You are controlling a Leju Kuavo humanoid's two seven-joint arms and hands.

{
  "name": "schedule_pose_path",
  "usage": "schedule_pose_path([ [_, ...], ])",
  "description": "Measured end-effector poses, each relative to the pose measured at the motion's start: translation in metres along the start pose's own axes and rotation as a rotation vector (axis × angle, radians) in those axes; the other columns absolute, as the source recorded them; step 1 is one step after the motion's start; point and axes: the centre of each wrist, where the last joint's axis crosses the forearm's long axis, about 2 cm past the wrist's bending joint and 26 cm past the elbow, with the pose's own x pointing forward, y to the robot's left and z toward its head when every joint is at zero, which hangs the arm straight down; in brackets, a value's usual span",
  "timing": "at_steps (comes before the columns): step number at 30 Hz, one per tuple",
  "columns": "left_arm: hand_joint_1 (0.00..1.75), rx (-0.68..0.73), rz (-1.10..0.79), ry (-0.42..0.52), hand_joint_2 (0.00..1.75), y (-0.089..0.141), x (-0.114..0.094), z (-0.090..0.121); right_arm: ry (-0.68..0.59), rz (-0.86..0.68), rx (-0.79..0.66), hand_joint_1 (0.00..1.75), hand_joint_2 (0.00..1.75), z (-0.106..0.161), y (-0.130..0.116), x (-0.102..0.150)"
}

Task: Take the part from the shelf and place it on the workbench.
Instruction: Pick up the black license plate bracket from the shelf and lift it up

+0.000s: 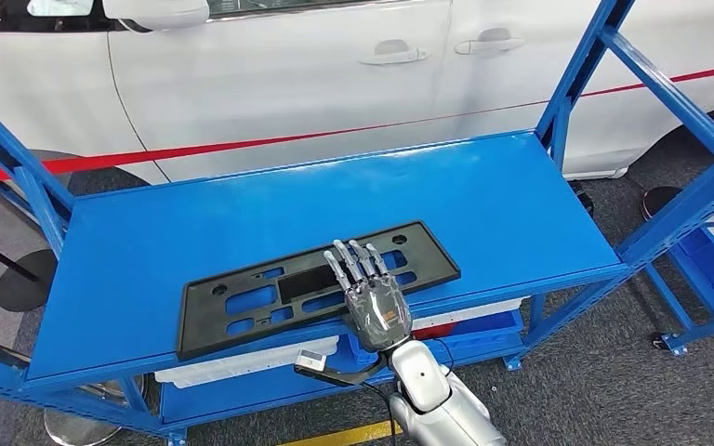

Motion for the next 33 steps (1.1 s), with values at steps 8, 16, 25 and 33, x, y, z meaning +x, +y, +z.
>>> schedule_pose_path([
  [8, 0.0, 0.001, 0.0, 0.003, 0.0, 0.0, -0.001, 0.0, -0.001, -0.001, 0.006, 0.0, 1.75, 0.0, 0.001, 0.0],
  [16, 0.0, 0.013, -0.002, 0.007, 0.0, 0.0, 0.0, 0.0, -0.005, 0.006, 0.014, 1.75, 1.75, -0.006, 0.002, -0.002],
  [25, 0.0, 0.033, 0.006, -0.002, 0.0, -0.003, 0.001, 0.0, 0.0, -0.027, 0.071, 1.75, 1.75, -0.008, 0.013, -0.003],
  [33, 0.0, 0.035, 0.015, -0.008, 0.0, -0.004, 0.003, -0.001, -0.009, -0.053, 0.037, 1.75, 1.75, -0.023, 0.007, -0.002],
])
